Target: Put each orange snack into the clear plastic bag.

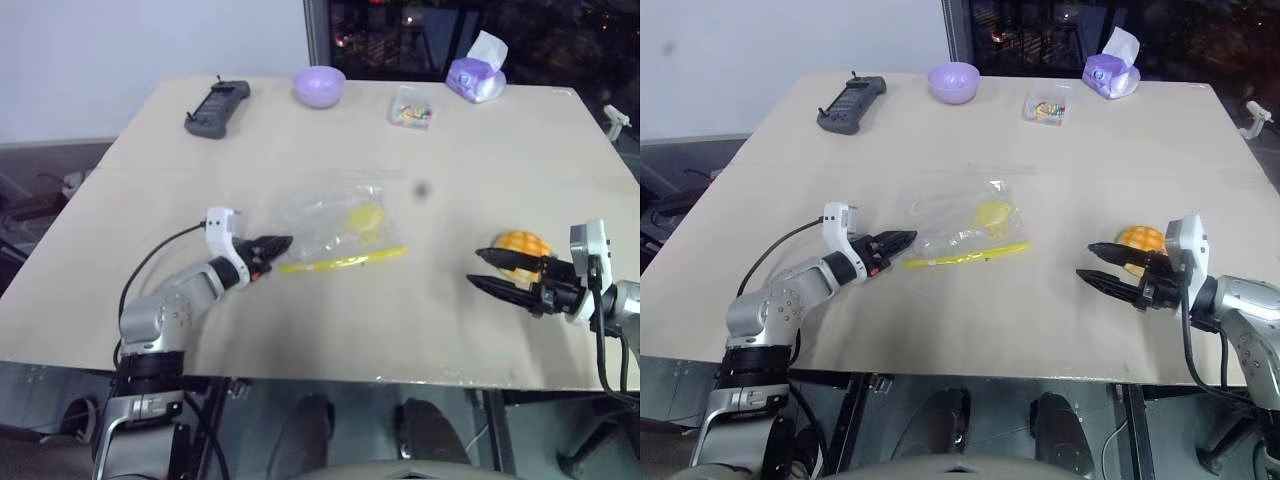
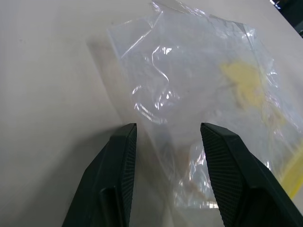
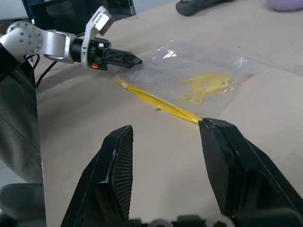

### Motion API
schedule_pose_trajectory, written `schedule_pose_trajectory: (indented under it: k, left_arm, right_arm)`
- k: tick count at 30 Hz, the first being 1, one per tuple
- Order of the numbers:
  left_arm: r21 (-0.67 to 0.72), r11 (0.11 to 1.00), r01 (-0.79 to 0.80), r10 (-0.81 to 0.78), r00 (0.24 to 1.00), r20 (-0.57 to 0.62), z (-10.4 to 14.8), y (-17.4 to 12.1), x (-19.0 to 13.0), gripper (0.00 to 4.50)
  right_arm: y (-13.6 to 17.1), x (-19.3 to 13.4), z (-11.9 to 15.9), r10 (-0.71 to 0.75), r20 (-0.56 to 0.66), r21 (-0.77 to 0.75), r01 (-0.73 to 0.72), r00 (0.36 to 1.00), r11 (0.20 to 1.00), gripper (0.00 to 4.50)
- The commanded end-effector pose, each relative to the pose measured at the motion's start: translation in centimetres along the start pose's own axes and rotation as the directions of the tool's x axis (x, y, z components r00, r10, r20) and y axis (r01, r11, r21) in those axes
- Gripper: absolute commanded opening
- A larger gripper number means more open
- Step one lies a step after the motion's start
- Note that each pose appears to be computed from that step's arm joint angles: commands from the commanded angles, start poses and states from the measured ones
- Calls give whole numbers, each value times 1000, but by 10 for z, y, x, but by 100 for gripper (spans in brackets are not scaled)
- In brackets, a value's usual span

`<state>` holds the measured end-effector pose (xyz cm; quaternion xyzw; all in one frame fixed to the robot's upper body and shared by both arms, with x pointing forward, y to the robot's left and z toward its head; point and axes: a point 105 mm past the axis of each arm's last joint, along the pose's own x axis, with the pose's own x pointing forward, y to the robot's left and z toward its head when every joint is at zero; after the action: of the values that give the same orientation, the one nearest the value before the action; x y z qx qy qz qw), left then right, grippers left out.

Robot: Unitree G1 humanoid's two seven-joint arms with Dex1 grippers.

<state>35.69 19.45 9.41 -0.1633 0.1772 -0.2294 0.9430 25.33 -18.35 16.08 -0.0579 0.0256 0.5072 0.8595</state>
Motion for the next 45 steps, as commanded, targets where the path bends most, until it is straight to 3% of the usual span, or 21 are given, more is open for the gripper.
schedule_pose_trajectory:
  k: [1,6,7,10,13,18,23,28,31,37,45]
  left_arm:
    - [-111,993,-35,23,994,-108,-32,3,10,227]
    - [-167,986,11,-34,990,-134,-35,-19,32,227]
    - [-178,984,11,-36,990,-140,-35,-21,36,187]
    - [-203,979,3,-32,990,-140,-34,-24,41,134]
    - [-224,974,21,-52,990,-134,-32,-31,44,4]
    - [-286,955,83,-114,989,-94,-23,-45,42,4]
    - [-427,879,212,-215,976,41,9,-69,33,4]
    - [-543,783,303,-273,952,138,38,-94,22,4]
    - [-578,749,323,-279,946,167,47,-105,18,4]
    - [-597,726,341,-311,937,157,48,-124,13,4]
    - [-624,711,324,-302,942,146,51,-127,7,4]
  right_arm:
    - [1,-2,7,-6,12,-36,6,1000,999,238]
    - [1,0,7,2,11,-35,-1,1000,999,238]
    - [2,0,7,3,11,-36,-2,1000,999,241]
    - [2,0,6,4,10,-35,-4,1000,999,241]
    - [3,1,6,4,12,-34,-3,1000,999,241]
    - [4,2,6,7,15,-35,-7,1000,999,241]
    - [6,13,5,9,0,-62,-9,1000,998,241]
    - [10,44,-20,-4,-122,-255,-27,993,966,241]
    - [9,58,-19,-11,-112,-328,-27,994,944,241]
    - [-9,77,-27,-93,-115,-435,33,989,900,241]
    - [-32,93,-32,-192,-103,-473,121,976,873,241]
